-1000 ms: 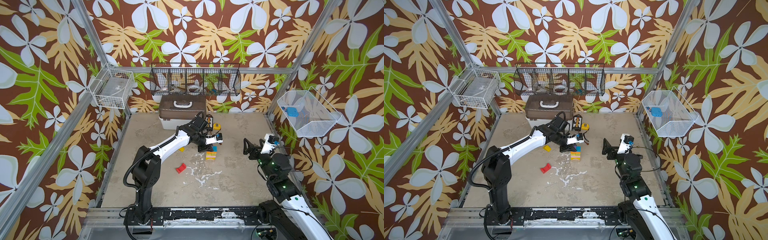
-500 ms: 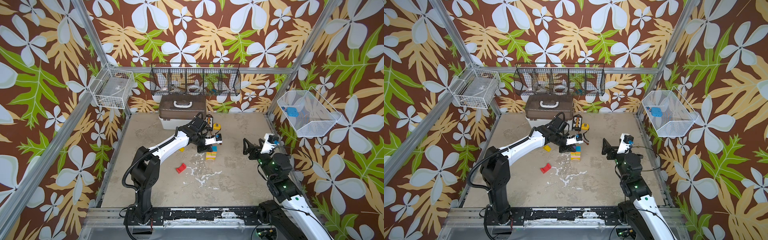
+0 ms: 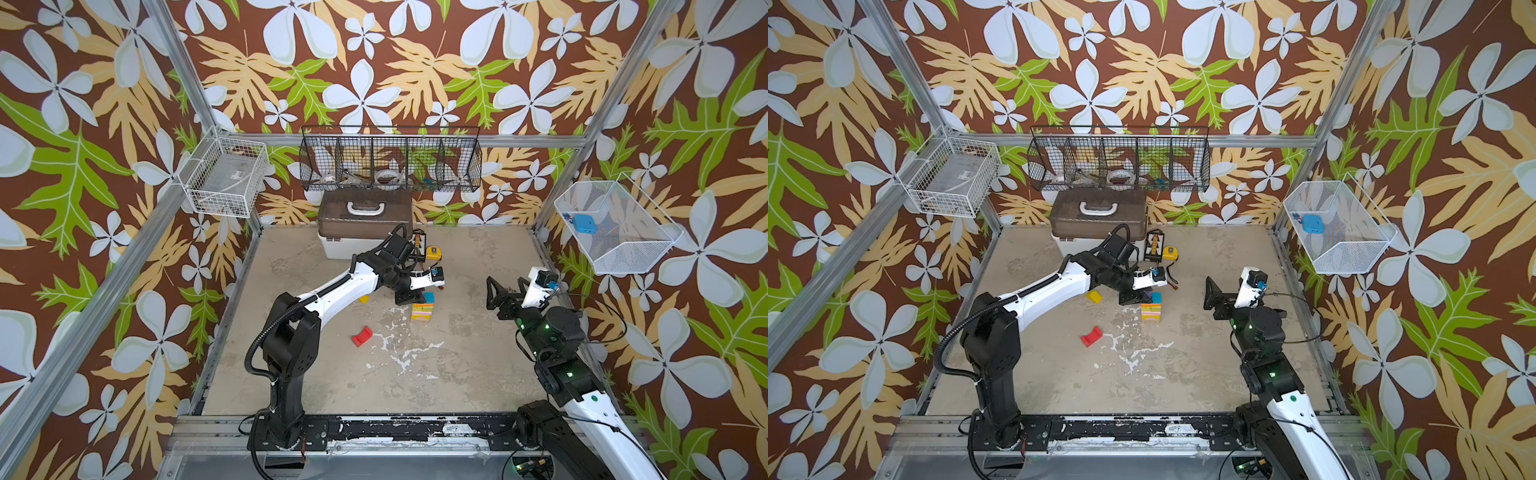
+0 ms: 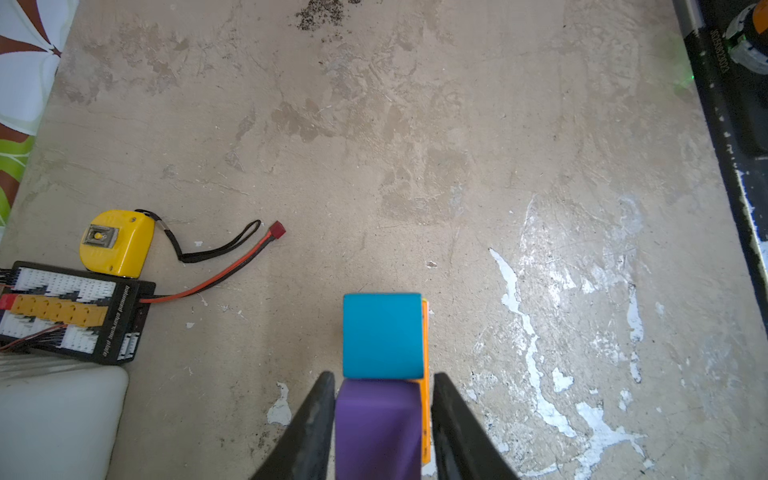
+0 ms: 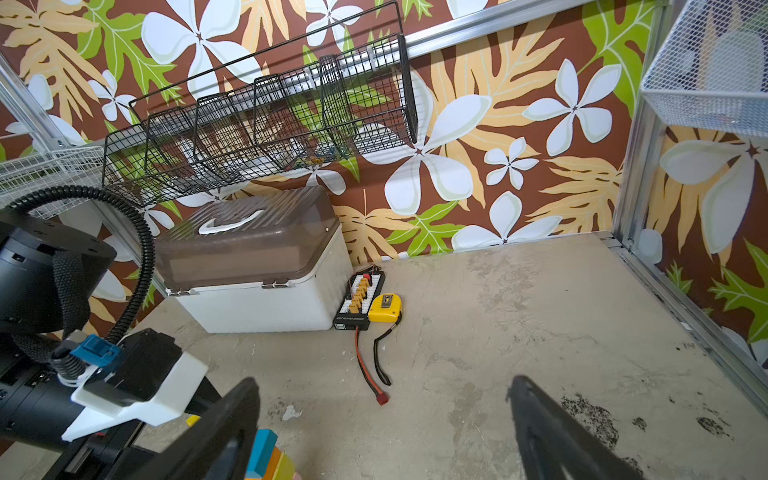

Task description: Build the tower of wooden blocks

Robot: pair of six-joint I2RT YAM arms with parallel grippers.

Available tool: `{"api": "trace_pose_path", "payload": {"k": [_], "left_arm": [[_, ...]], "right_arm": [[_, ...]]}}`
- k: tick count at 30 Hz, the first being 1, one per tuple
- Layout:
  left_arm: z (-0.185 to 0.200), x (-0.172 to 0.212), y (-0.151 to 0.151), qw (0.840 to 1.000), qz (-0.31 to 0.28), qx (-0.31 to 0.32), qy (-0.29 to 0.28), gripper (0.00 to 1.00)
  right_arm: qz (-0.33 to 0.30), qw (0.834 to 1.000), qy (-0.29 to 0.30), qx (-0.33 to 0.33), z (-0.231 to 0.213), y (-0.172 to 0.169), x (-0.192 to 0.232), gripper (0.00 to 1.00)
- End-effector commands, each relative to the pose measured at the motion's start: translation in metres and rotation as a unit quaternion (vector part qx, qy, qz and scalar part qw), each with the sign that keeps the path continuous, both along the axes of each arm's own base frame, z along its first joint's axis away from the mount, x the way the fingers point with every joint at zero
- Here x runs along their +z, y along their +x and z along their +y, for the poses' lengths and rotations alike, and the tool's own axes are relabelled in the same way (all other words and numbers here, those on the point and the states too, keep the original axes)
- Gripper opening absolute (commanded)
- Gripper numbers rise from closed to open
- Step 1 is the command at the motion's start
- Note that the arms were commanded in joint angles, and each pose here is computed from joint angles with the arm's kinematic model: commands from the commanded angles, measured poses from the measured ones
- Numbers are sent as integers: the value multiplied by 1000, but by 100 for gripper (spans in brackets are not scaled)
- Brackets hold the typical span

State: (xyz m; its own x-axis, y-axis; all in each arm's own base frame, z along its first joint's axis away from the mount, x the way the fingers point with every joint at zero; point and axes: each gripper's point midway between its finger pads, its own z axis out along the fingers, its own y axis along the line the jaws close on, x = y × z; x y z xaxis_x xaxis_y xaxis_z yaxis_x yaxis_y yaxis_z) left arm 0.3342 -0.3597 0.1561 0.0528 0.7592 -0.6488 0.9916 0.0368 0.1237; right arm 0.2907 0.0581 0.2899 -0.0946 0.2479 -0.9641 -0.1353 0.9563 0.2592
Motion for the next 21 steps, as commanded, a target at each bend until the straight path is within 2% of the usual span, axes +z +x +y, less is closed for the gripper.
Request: {"api": "trace_pose_path", "payload": {"k": [1,11,12,13,19,21], "left_arm": [[-2,1,-1,1000,0,-5,-7,41],[-3,12,-1,1000,-8,-4,-18,56],[-4,18,-1,1000,-11,-6,-25,94],[-5,24,-1,999,-16,-7,-31,100],[-5,95,-3,990,-90,5,-112,100],[5,137,-3,973,-147,49,-173,100]], "right_arm": [[-7,1000,1,0,0,0,4,94],[-3,1000,1,-1,0,1,1,94],[-4,1000,1,-1,0,2,2,94],[-2,1000,1,-1,0,2,1,94],[8,1000,5,-10,-2,5,-3,93],[12,1000,13,-6,0,7,-5,94]]}}
